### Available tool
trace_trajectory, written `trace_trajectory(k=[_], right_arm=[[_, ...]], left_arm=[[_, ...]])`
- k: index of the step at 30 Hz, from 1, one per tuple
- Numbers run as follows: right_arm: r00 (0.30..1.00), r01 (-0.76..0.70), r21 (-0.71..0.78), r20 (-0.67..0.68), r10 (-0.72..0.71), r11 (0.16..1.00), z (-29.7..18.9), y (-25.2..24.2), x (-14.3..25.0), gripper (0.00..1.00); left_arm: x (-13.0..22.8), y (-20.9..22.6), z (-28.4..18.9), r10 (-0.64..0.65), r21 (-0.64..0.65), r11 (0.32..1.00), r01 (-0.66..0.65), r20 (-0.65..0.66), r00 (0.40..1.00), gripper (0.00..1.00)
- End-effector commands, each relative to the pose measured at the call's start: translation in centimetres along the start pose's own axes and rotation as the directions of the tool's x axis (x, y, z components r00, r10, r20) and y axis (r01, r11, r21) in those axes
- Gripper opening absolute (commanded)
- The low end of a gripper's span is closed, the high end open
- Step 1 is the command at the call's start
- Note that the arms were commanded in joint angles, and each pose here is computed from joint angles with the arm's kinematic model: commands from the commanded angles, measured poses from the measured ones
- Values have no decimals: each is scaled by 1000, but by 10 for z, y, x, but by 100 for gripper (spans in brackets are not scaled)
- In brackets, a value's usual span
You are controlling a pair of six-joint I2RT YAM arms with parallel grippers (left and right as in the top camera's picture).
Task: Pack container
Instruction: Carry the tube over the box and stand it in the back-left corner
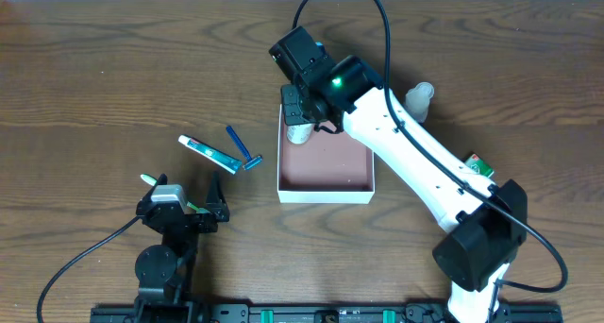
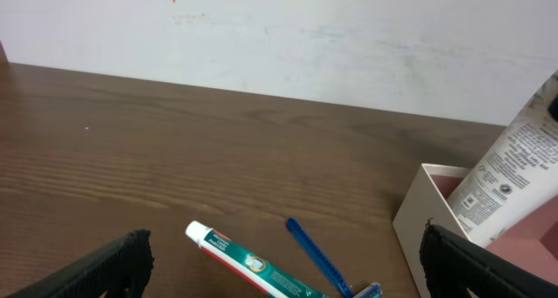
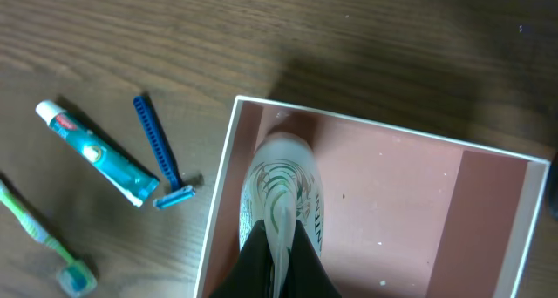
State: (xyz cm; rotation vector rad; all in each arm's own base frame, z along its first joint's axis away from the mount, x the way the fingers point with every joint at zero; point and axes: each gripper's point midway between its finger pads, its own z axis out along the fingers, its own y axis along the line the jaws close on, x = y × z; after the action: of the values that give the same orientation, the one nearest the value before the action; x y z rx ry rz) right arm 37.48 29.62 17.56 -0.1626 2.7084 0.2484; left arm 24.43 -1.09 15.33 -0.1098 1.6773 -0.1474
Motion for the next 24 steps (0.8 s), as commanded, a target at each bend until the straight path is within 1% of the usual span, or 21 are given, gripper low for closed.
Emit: trace_trajectory(k=[1,6,8,9,10,11,12,13,15,19,22,24], right_arm=[[998,-52,11,21,51,999,6,6,-3,1],[996,-93,25,0,93,995,22,6,0,2],[994,-105,29,-4,105,994,29,6,1,5],[994,-105,22,-5,106,994,30,8,1,9],[994,-106,20,-6,106,994,34,9,0,18],[994,-106,15,0,106,994,34,10,-1,32],[994,-107,11,2,107,994,34,11,-2,41],[994,-106,3,3,106,994,34,12,-2,49],[995,-103,-25,3,103,994,33,18,-4,61],[995,-99,-53,6,99,994,29,23,-7,78],[997,-75,-79,24,77,994,19,29,-14,86],[997,-54,-97,46,58,994,5,32,-21,89]], left_arm=[[16,9,1,14,-39,999,-16,-45,999,98],[16,9,1,14,-39,999,-16,-45,999,98],[16,9,1,14,-39,999,-16,-45,999,98],[16,9,1,14,-39,999,-16,-45,999,98],[16,9,1,14,-39,999,-16,-45,999,98],[16,9,1,14,-39,999,-16,-45,999,98],[16,9,1,14,-39,999,-16,-45,999,98],[16,9,1,14,-39,999,-16,-45,999,98],[16,9,1,14,-39,999,-16,-45,999,98],[16,9,1,14,-39,999,-16,-45,999,98],[16,9,1,14,-39,999,-16,-45,999,98],[16,9,1,14,-39,999,-16,-45,999,98]])
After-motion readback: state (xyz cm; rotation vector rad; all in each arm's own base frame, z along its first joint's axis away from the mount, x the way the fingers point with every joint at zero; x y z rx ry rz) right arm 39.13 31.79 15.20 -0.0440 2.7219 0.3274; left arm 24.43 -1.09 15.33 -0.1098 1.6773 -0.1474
